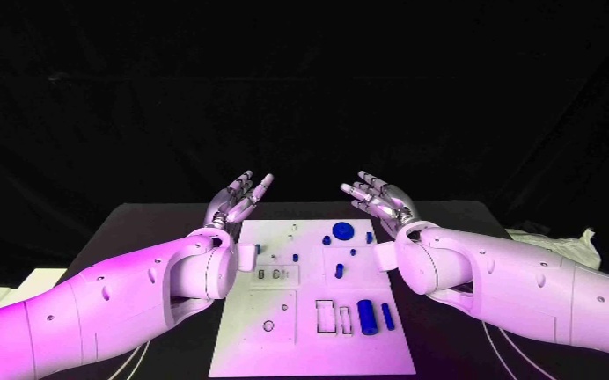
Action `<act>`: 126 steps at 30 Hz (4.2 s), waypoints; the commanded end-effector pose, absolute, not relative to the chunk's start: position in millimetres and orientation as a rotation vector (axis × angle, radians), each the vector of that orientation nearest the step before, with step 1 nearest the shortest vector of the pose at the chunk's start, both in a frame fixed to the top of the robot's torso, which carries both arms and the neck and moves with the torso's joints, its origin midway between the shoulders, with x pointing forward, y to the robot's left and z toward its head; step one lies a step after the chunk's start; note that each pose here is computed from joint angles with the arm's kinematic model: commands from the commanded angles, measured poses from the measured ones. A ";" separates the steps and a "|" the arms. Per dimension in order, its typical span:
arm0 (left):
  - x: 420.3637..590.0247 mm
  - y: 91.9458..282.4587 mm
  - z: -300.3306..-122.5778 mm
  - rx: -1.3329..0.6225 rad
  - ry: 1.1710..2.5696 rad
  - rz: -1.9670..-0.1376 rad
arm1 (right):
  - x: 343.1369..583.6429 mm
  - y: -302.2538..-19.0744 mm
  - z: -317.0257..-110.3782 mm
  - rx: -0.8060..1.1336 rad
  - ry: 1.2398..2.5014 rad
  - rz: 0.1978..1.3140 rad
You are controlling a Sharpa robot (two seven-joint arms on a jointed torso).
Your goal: Assemble the parts on the task board
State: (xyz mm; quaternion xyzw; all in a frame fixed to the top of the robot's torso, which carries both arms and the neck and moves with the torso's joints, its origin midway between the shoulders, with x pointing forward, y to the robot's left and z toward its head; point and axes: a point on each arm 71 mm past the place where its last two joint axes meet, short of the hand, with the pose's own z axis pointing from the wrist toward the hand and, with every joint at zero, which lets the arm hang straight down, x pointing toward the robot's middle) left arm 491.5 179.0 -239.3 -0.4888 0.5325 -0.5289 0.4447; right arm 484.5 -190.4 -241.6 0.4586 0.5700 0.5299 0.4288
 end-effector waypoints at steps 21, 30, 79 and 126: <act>478.6 195.8 -224.5 -1.081 1.395 -1.425 | 506.2 -210.4 -207.6 0.304 1.566 1.062; 463.6 193.5 -209.6 -1.089 1.431 -1.477 | 510.6 -204.2 -190.2 0.015 1.644 0.874; 433.4 173.9 -176.6 -1.130 1.499 -1.618 | 514.4 -180.3 -178.9 -0.448 1.646 0.379; 434.5 175.8 -177.6 -1.145 1.530 -1.607 | 527.5 -150.8 -158.2 -0.306 1.433 0.478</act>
